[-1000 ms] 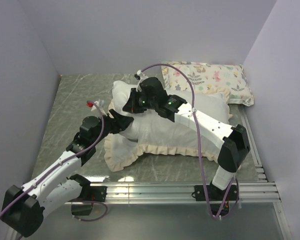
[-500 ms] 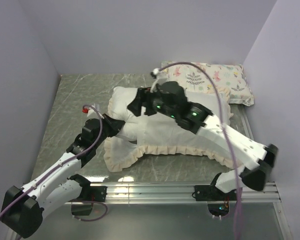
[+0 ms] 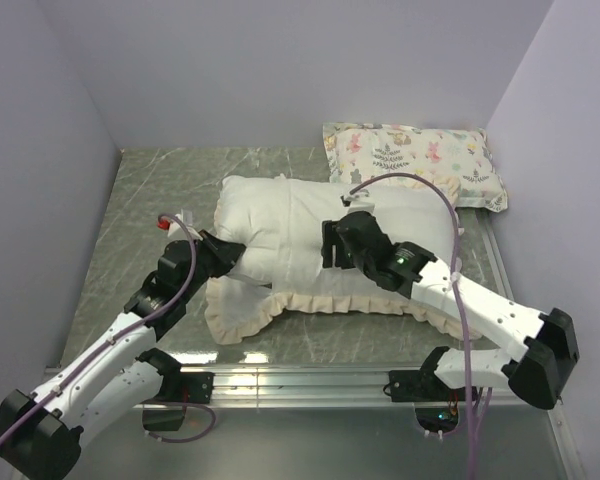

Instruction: Remove the pillowcase from the pillow

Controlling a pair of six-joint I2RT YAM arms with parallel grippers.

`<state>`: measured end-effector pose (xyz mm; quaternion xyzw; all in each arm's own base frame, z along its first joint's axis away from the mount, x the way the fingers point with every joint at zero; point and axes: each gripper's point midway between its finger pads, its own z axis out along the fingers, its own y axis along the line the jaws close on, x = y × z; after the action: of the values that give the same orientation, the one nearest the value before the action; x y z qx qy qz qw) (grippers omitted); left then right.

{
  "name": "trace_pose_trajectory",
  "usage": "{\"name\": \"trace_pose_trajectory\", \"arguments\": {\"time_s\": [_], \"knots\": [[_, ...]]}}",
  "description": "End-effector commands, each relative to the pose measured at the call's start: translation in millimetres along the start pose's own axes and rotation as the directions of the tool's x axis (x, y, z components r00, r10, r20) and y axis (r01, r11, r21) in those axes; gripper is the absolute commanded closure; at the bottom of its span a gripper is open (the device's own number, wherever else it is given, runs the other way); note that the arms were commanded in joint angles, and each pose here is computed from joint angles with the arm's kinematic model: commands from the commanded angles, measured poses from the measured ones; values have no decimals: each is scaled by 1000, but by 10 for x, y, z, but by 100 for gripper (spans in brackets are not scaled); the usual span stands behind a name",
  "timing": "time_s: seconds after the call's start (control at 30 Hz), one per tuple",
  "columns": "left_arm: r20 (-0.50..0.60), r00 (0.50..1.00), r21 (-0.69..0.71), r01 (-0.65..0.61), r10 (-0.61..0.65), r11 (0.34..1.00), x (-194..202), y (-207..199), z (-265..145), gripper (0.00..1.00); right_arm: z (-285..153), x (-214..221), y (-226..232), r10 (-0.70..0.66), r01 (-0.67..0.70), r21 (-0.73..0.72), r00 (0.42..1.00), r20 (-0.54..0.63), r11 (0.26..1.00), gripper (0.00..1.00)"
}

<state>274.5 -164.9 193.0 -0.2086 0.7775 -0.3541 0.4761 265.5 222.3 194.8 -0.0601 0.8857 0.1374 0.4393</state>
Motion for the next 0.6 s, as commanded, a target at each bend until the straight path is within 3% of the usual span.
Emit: {"name": "trace_pose_trajectory", "arguments": {"time_s": [0.0,0.03,0.07,0.17,0.37,0.57], "knots": [[105,994,90,-5,-4,996,-365,-372,-109,99,67,-41,-216,-22,20,120,1000,10,993,30],[117,993,100,-7,-4,995,-409,-418,-129,100,67,-42,-280,-20,18,146,1000,13,989,38],[109,994,87,-11,2,996,-397,-396,-143,99,65,-8,-353,-19,17,170,1000,11,985,63],[131,991,83,-17,6,996,-497,-458,-222,99,-66,-112,-587,23,-38,221,997,67,974,87],[262,965,46,-32,19,998,-962,-647,-441,99,-276,-314,-1144,101,-143,331,985,142,933,99],[412,911,20,-37,25,999,-1579,-908,-819,100,-286,-363,-1636,194,-258,406,962,191,877,100]]}}
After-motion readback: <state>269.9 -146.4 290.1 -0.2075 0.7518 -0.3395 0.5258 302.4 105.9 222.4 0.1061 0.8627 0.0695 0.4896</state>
